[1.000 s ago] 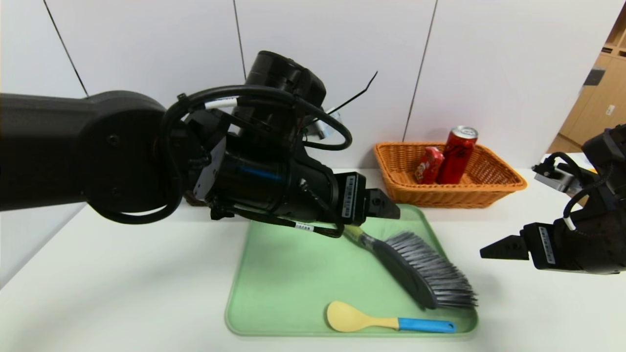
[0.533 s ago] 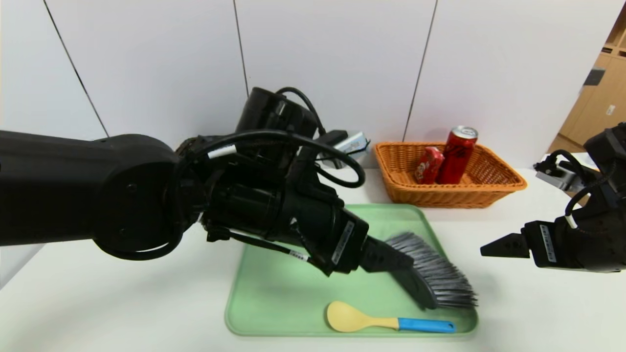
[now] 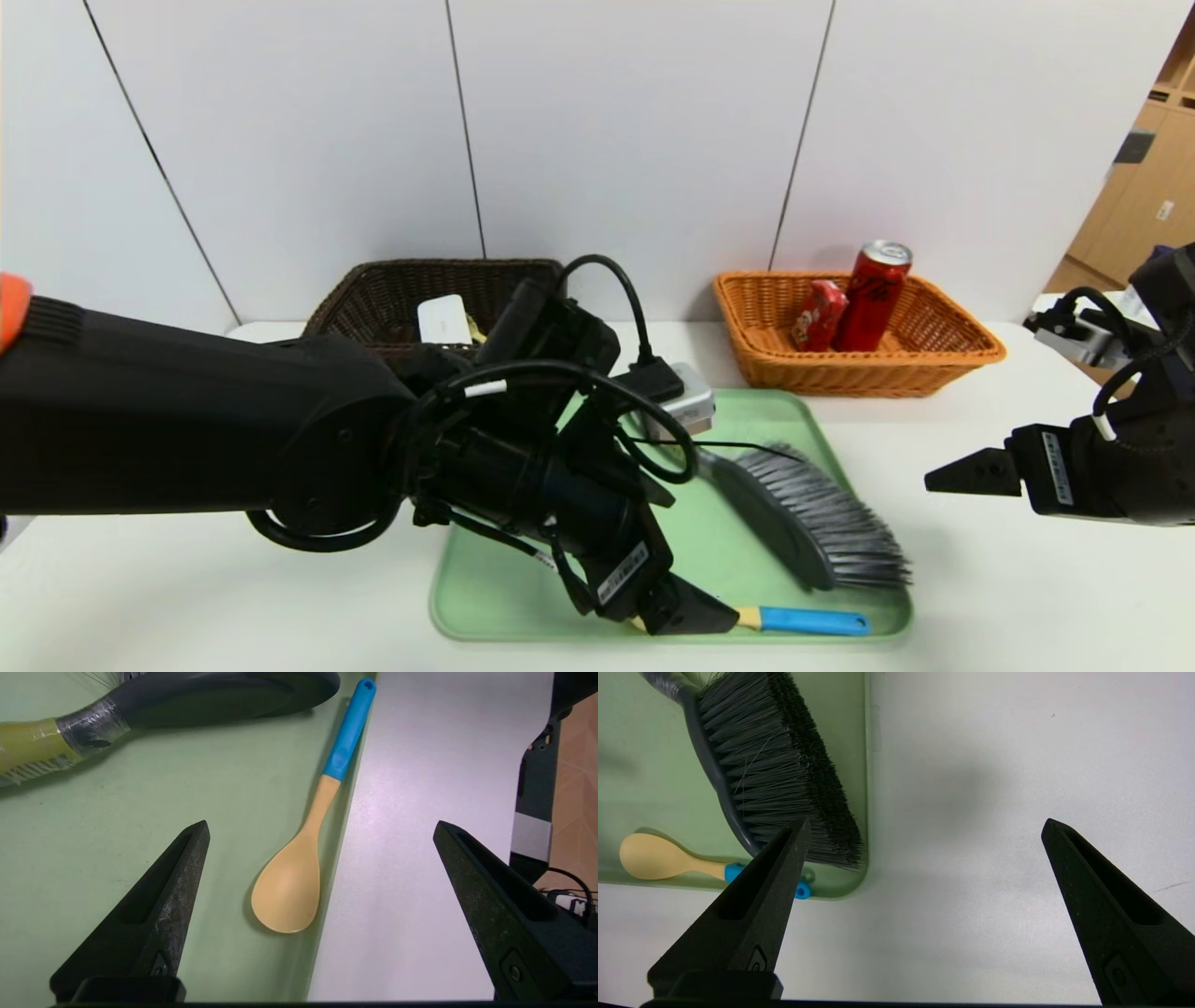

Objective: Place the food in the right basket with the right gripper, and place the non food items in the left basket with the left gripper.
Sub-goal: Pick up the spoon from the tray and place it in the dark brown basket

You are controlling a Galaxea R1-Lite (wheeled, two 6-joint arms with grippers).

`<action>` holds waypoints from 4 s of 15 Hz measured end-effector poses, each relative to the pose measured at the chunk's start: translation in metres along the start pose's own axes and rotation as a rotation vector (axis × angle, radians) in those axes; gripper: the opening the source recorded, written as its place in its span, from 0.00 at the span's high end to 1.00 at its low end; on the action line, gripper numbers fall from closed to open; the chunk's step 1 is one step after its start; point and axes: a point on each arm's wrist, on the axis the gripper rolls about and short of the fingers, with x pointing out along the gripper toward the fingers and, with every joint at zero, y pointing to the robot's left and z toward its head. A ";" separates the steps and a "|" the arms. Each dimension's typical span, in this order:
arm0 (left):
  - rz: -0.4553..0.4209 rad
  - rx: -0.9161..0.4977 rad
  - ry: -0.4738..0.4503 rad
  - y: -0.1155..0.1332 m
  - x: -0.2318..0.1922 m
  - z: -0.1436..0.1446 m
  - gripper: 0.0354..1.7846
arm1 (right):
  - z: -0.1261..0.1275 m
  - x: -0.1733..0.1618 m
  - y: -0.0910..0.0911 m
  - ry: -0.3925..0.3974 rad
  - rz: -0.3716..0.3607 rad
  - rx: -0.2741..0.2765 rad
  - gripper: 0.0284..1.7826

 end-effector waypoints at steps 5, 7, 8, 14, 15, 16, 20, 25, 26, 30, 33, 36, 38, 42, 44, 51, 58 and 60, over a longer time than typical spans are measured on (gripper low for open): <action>0.021 0.087 -0.006 0.010 0.016 0.006 0.06 | -0.005 0.000 -0.001 0.009 -0.001 0.000 0.04; 0.029 0.145 -0.013 0.013 0.021 0.004 0.06 | -0.006 0.001 -0.002 0.015 -0.002 0.000 0.04; 0.034 0.171 -0.018 0.014 0.024 0.004 0.06 | -0.007 0.002 -0.002 0.019 -0.002 0.000 0.04; 0.074 0.249 0.021 0.019 0.040 -0.003 0.06 | -0.013 0.007 -0.005 0.046 -0.013 0.006 0.04; 0.068 0.249 0.027 0.018 0.044 -0.003 0.06 | -0.013 0.007 -0.005 0.047 -0.013 0.008 0.04; 0.060 0.247 0.031 0.016 0.047 -0.004 0.06 | -0.012 0.008 -0.005 0.047 -0.015 0.010 0.04; 0.044 0.250 0.039 0.010 0.056 -0.003 0.06 | -0.011 0.009 -0.006 0.049 -0.019 0.013 0.04; 0.093 0.259 0.050 0.013 0.066 -0.002 0.06 | -0.011 0.010 -0.007 0.048 -0.019 0.016 0.04; 0.095 0.260 0.054 0.012 0.067 -0.002 0.06 | -0.011 0.010 -0.007 0.047 -0.019 0.016 0.04; 0.089 0.263 0.061 0.009 0.069 -0.003 0.06 | -0.011 0.009 -0.007 0.045 -0.019 0.016 0.04; 0.089 0.265 0.067 0.007 0.070 -0.005 0.06 | -0.011 0.009 -0.006 0.043 -0.017 0.015 0.04; 0.123 0.263 0.102 0.006 0.071 -0.012 0.06 | -0.011 0.007 -0.006 0.037 -0.016 0.015 0.04; 0.133 0.253 0.121 0.007 0.071 -0.018 0.06 | -0.012 0.005 -0.006 0.033 -0.014 0.015 0.04; 0.140 0.241 0.131 0.007 0.064 -0.021 0.06 | -0.013 0.004 -0.006 0.032 -0.012 0.013 0.04; 0.139 0.239 0.133 0.004 0.061 -0.022 0.06 | -0.013 0.004 -0.006 0.031 -0.011 0.011 0.04; 0.107 0.284 0.068 -0.015 0.068 -0.015 0.06 | -0.015 0.004 -0.006 0.035 -0.014 0.011 0.04; 0.096 0.250 0.015 -0.021 0.057 0.013 0.06 | -0.018 0.006 -0.007 0.048 -0.017 0.011 0.04; 0.065 0.199 0.057 -0.026 0.041 0.019 0.06 | -0.018 0.006 -0.006 0.049 -0.014 0.008 0.04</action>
